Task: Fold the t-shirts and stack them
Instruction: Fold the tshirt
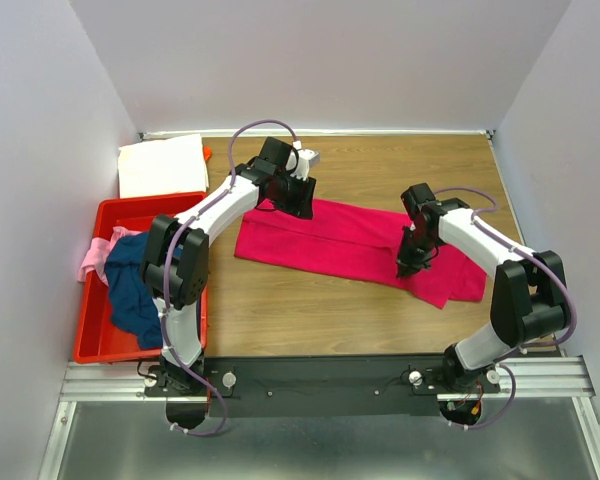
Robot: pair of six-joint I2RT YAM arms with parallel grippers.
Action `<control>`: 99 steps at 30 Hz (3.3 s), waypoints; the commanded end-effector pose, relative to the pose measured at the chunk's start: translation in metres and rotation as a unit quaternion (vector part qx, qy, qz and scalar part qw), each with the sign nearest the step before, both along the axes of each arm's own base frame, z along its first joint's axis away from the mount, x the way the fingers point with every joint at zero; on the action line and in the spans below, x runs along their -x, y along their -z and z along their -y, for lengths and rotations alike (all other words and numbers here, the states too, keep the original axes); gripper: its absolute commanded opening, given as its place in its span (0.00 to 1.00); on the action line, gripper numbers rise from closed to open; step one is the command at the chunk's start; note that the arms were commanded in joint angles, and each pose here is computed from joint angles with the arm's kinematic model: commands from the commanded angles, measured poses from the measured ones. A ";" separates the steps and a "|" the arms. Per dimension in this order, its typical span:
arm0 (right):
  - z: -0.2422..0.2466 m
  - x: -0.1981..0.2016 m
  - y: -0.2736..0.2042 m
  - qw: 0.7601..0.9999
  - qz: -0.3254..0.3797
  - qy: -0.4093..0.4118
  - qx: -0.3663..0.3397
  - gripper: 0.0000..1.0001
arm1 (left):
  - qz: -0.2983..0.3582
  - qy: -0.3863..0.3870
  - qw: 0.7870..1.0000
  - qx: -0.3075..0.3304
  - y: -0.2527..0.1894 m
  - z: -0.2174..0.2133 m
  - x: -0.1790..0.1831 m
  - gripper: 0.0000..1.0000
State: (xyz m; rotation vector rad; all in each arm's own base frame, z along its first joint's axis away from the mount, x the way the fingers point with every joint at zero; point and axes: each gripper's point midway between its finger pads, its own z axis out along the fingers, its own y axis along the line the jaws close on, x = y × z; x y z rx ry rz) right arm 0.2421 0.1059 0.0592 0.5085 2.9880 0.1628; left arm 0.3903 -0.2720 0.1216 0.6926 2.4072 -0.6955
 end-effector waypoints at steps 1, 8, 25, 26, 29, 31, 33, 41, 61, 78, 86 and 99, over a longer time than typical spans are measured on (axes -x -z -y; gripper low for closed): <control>-0.004 0.011 -0.005 0.999 -0.029 -0.015 -0.010 0.03 | -0.007 -0.004 1.000 -0.015 0.006 -0.007 0.002 0.56; -0.003 0.007 -0.006 1.000 -0.029 -0.008 -0.003 0.47 | -0.012 -0.004 1.000 -0.017 0.011 -0.007 0.001 0.56; 0.107 -0.085 -0.027 0.979 0.100 0.145 0.105 0.78 | -0.036 -0.062 0.997 -0.022 0.069 -0.025 -0.064 0.56; 0.112 -0.087 -0.016 0.979 0.089 0.147 0.109 0.78 | -0.040 -0.067 0.997 -0.022 0.073 -0.029 -0.065 0.56; 0.128 -0.100 -0.002 0.976 0.089 0.158 0.119 0.78 | -0.046 -0.087 0.995 -0.028 0.083 -0.047 -0.068 0.56; 0.138 -0.104 0.016 0.976 0.071 0.164 0.126 0.78 | -0.049 -0.098 0.993 -0.032 0.088 -0.058 -0.066 0.56; 0.147 -0.108 0.033 0.975 0.053 0.166 0.136 0.78 | -0.053 -0.106 0.992 -0.042 0.094 -0.067 -0.060 0.56; 0.178 -0.156 0.056 0.971 0.050 0.166 0.167 0.78 | -0.094 -0.126 0.983 -0.091 0.120 -0.098 -0.017 0.56; 0.149 -0.307 -0.026 0.965 0.221 0.136 0.046 0.79 | -0.013 -0.114 0.992 -0.045 0.022 -0.103 0.020 0.56; 0.066 -0.182 0.027 0.986 0.139 0.087 -0.005 0.78 | -0.090 -0.108 0.989 -0.049 0.089 -0.096 0.064 0.56; 0.062 -0.193 0.065 0.992 0.102 0.078 -0.009 0.77 | -0.152 -0.140 0.976 -0.068 0.114 -0.103 0.101 0.56; 0.035 -0.287 0.082 0.985 0.130 0.071 -0.083 0.79 | -0.246 -0.032 0.969 -0.013 0.108 -0.036 0.190 0.56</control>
